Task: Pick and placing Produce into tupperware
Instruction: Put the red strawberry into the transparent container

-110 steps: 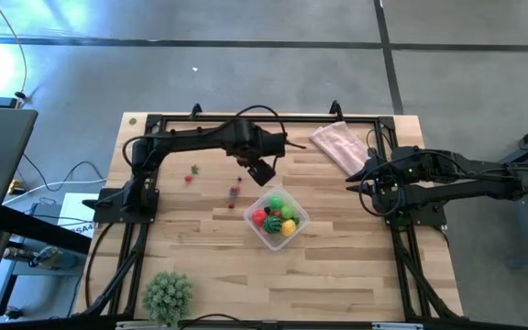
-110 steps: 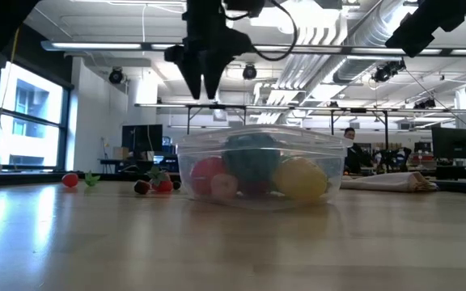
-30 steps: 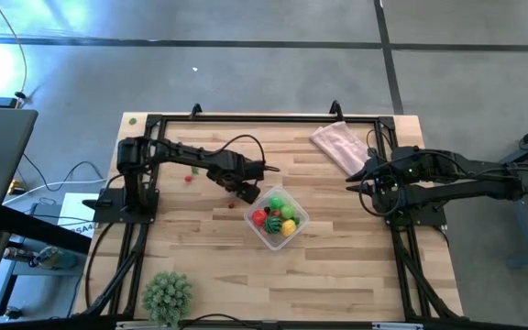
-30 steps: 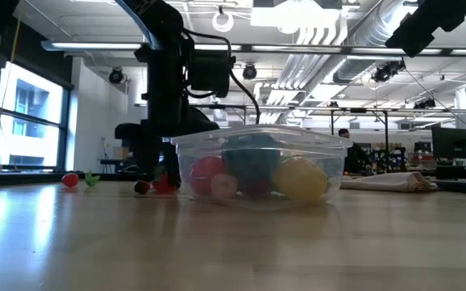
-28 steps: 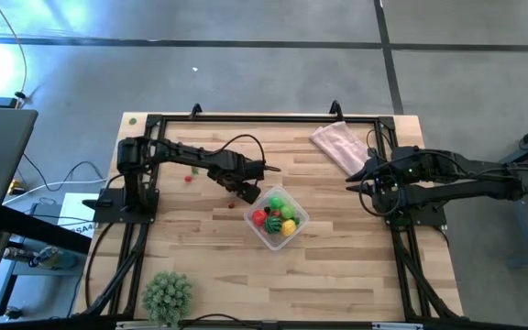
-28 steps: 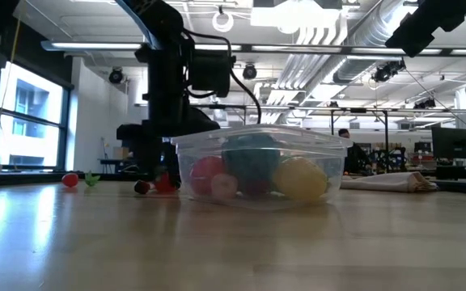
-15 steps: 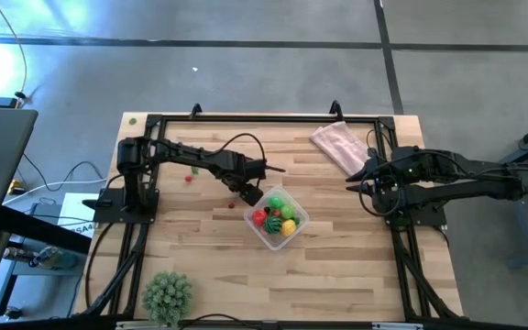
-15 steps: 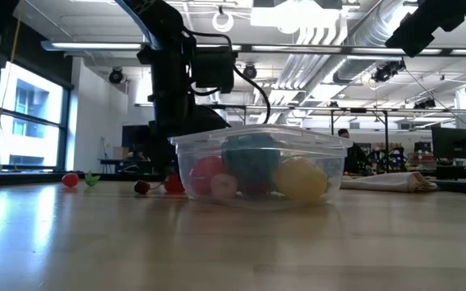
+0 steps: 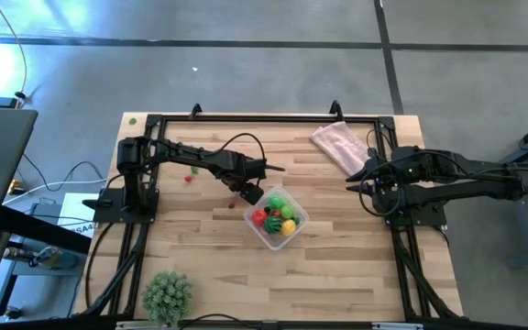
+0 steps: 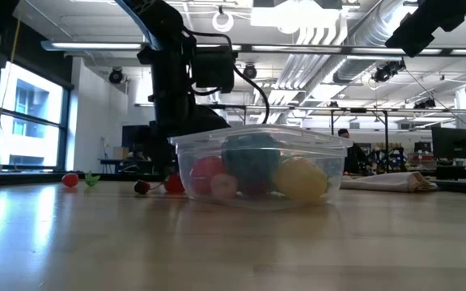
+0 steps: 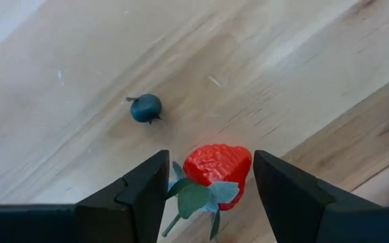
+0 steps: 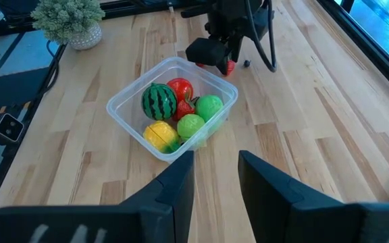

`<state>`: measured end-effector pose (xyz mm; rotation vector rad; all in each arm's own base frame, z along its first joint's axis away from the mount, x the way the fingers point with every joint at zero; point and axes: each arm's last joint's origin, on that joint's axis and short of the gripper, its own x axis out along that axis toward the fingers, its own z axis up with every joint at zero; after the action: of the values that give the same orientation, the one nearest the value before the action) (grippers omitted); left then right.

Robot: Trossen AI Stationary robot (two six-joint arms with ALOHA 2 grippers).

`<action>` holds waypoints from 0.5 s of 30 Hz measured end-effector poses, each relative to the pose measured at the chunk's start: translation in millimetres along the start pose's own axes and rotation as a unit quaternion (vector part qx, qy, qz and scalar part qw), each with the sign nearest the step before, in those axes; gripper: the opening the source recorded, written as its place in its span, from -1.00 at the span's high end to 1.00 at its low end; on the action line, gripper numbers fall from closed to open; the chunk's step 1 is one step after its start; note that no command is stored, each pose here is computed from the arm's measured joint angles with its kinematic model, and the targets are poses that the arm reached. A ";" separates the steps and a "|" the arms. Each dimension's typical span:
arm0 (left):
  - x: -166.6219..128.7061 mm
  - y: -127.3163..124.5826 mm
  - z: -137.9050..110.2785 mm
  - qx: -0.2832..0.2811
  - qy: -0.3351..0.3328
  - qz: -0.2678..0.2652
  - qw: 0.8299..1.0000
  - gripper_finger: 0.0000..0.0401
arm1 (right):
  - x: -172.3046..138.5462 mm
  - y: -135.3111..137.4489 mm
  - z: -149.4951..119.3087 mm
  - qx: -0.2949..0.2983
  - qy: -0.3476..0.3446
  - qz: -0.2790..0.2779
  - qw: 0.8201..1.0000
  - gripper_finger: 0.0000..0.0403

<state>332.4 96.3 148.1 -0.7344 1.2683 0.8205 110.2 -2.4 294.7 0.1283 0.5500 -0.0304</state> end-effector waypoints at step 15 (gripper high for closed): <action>-1.3 -0.3 0.5 -0.003 -0.003 -0.002 1.000 0.34 | 0.0 0.0 0.0 0.000 0.000 0.000 1.000 0.48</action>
<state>332.8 96.5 149.5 -0.7384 1.2593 0.8222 110.2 -2.4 294.7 0.1283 0.5496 -0.0304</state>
